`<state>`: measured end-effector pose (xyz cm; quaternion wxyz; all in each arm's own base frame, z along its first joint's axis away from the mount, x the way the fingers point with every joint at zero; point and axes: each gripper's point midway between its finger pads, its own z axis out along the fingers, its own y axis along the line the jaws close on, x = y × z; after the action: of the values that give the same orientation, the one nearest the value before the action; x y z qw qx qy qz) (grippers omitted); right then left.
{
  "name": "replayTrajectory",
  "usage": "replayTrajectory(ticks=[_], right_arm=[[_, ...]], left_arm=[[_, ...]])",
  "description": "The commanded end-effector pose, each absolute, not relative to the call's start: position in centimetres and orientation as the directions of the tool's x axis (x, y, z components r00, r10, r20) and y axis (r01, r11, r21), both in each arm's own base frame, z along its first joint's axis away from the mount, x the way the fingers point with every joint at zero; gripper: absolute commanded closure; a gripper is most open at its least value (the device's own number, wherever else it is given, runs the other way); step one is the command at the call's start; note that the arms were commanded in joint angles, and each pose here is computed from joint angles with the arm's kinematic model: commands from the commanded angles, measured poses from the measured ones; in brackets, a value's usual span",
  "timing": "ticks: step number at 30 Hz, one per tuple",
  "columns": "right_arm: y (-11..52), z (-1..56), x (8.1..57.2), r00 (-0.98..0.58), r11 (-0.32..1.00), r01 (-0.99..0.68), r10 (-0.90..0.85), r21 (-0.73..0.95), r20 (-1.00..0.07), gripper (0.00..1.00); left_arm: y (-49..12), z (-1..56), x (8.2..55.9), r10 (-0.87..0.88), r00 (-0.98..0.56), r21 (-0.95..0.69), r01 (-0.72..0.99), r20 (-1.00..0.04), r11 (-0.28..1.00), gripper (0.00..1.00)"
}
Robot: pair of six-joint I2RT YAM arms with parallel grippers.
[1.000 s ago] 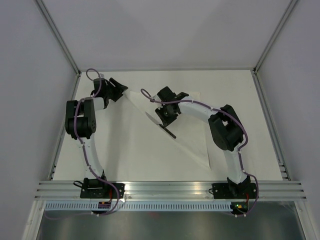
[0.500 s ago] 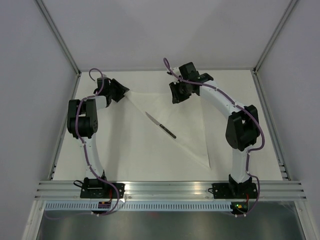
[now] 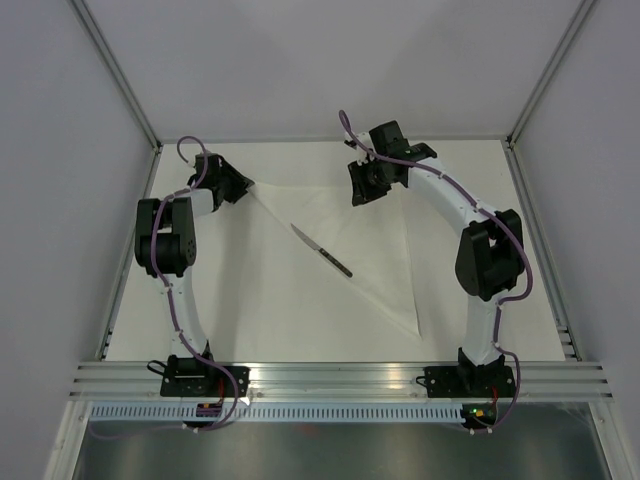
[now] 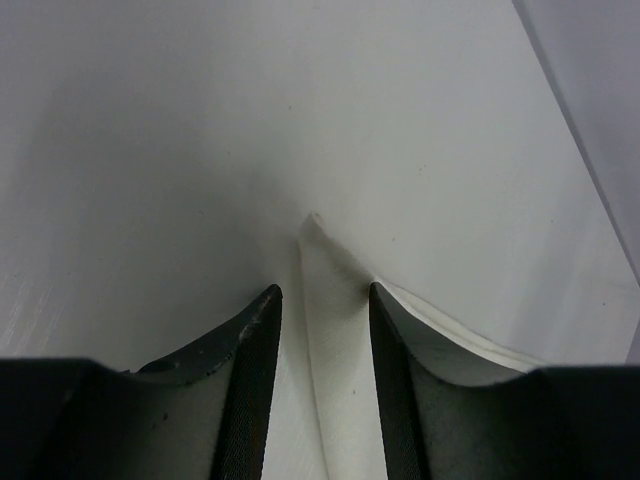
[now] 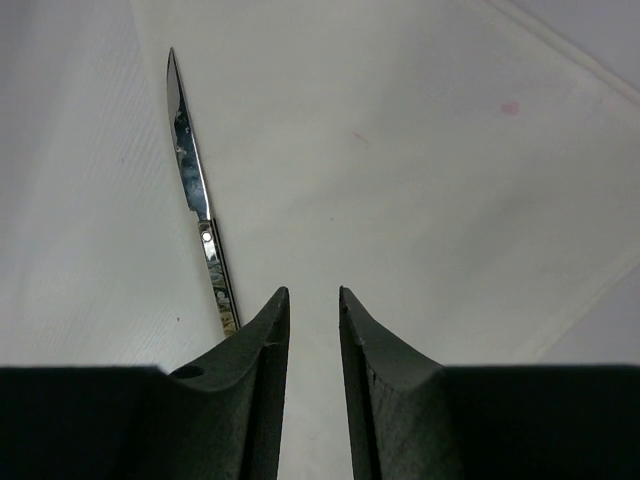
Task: Fold the napkin, place the utensils inside, and roll it up
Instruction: Fold the napkin at the center of the board.
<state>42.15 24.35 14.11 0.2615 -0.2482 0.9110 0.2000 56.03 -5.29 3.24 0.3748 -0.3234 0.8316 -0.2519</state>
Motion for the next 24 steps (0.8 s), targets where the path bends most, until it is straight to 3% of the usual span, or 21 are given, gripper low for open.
replayTrajectory(ticks=[1, 16, 20, 24], right_arm=[[23.9, 17.3, 41.9, -0.712, 0.788, -0.565, -0.317, 0.243, -0.627, 0.68], [21.2, 17.1, 42.4, -0.724, 0.806, -0.538, -0.293, 0.245, -0.625, 0.68], [19.9, 17.2, 43.1, -0.728, 0.819, -0.518, -0.271, 0.246, -0.63, 0.68], [18.7, 17.7, 44.0, -0.724, 0.831, -0.502, -0.25, 0.242, -0.643, 0.68]], left_arm=[[-5.1, 3.1, 56.6, -0.724, -0.504, -0.637, -0.374, -0.471, 0.674, 0.54], [-5.1, 3.9, 57.6, -0.705, -0.499, -0.641, -0.332, -0.503, 0.692, 0.81], [-8.1, 6.2, 57.5, -0.649, -0.506, -0.672, -0.171, -0.568, 0.721, 0.84], [-10.7, 10.2, 56.8, -0.578, -0.47, -0.679, 0.064, -0.667, 0.731, 0.96]])
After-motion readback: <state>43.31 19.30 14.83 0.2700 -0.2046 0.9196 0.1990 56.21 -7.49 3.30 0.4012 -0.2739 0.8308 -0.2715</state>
